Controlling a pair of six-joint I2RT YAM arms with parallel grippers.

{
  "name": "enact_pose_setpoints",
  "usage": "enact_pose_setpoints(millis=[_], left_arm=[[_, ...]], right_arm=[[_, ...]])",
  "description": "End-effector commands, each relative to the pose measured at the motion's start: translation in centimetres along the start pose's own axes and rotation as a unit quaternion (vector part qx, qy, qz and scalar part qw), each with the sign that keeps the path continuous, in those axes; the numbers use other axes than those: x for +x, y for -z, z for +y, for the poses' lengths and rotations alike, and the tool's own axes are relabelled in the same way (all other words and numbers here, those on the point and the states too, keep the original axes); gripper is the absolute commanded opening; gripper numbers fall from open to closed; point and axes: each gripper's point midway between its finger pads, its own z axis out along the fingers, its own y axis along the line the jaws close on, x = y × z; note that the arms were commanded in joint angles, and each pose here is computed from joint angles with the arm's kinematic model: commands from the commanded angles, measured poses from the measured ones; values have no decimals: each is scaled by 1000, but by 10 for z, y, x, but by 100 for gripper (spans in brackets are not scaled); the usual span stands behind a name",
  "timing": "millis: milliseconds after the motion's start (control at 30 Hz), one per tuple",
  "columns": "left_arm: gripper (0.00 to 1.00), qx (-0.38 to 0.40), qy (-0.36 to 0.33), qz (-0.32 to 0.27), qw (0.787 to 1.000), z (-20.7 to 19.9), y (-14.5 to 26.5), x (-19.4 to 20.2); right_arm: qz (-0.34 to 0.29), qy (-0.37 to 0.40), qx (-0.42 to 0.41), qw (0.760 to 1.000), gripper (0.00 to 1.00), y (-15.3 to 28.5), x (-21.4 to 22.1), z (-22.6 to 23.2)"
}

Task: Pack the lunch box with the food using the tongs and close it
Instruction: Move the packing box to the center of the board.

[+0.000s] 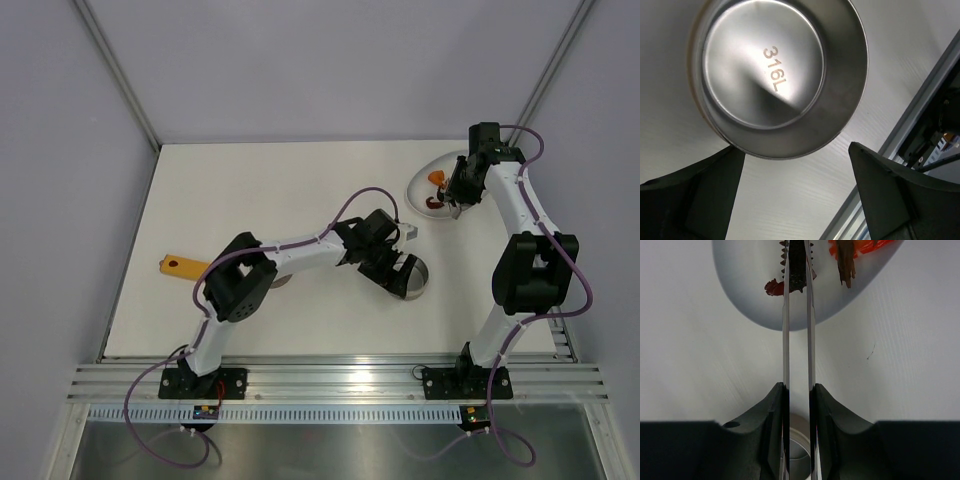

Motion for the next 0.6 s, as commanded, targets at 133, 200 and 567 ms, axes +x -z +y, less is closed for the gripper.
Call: enact_pose_setpoints(millis=[133, 200, 567], left_arm=[[89, 9, 9, -57, 998, 8, -4, -61], [91, 1, 21, -68, 997, 13, -5, -72], [89, -77, 18, -139, 987, 14, 48, -69]], right_arm=[[-45, -8, -2, 999, 28, 31, -16, -1], [-47, -9, -2, 999, 29, 34, -15, -1], [-52, -10, 1, 999, 29, 39, -11, -5]])
